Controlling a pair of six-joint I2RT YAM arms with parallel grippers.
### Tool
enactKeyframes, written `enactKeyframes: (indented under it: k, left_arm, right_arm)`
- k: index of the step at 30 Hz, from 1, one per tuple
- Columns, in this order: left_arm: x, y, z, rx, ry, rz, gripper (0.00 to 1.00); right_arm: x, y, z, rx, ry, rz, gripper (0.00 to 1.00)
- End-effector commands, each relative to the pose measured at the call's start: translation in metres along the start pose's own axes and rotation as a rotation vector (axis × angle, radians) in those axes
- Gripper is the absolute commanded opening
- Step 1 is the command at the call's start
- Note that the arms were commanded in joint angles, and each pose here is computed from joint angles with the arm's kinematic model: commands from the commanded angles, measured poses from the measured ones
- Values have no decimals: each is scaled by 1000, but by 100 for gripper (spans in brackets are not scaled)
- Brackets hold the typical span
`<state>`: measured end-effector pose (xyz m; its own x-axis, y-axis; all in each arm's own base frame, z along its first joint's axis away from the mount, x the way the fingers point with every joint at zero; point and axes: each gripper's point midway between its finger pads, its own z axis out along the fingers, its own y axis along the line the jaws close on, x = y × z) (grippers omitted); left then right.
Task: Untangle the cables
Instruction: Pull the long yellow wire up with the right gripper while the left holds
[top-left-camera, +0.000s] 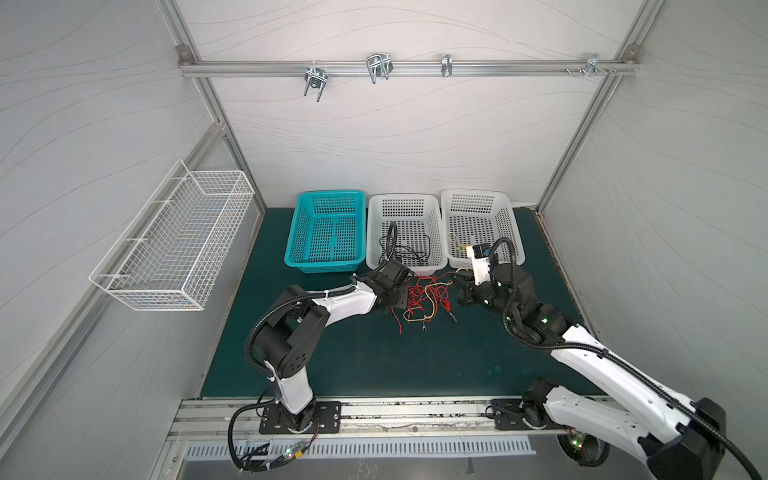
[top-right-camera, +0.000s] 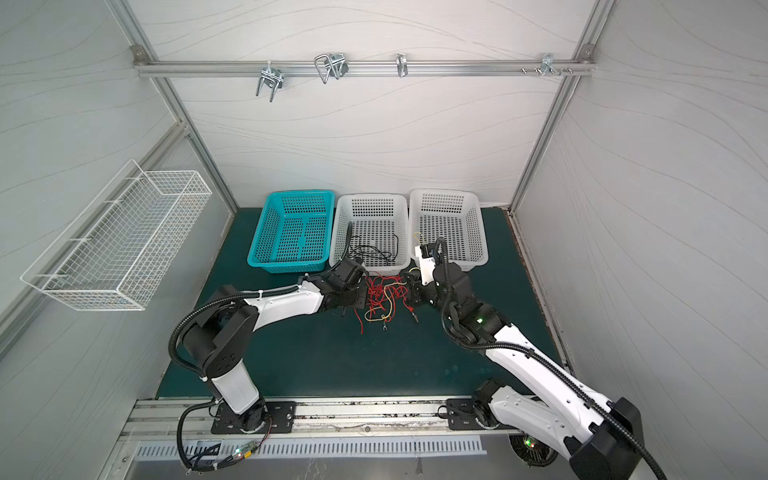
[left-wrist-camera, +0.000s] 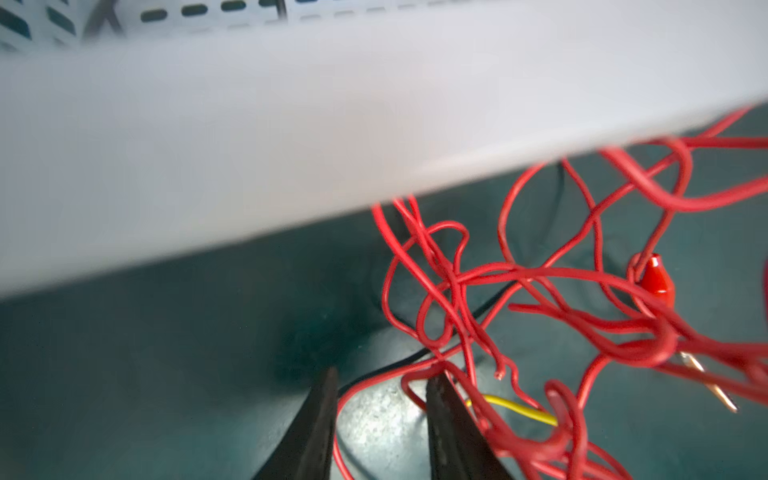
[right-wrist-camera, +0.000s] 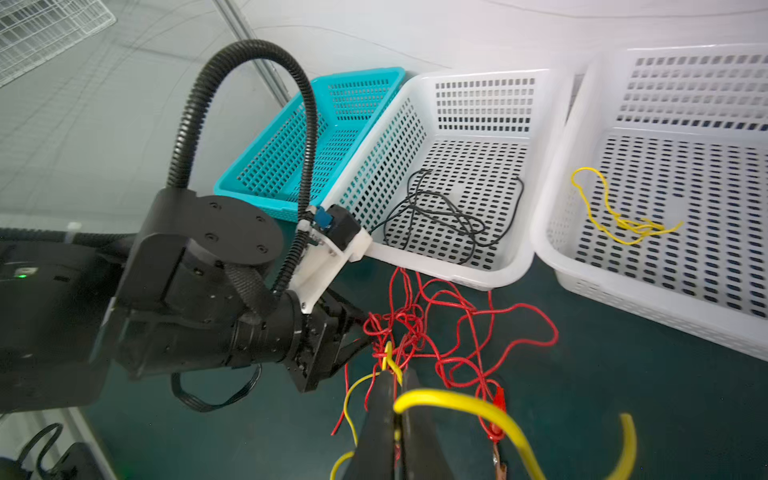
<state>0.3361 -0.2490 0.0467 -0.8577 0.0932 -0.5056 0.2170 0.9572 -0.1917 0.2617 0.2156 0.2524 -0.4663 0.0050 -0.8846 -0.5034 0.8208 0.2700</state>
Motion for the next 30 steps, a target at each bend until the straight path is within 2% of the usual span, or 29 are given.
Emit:
enactKeyframes:
  k: [1,15,23,30]
  left_arm:
    - [7,28,-3,-114,16,-10,36]
    - [-13,-24,-62,189,-112,132,45]
    - [-17,-45,-89,321,-172,190,56]
    - [-22,-73,-94,382,-196,274,58]
  right_arm:
    - [-47,-11,-24,85,-172,-14,0]
    - [-34,22,22,17,-88,-105,0]
    - [-43,33,33,-14,-92,-109,0]
    - [-51,42,36,-43,-102,-111,0]
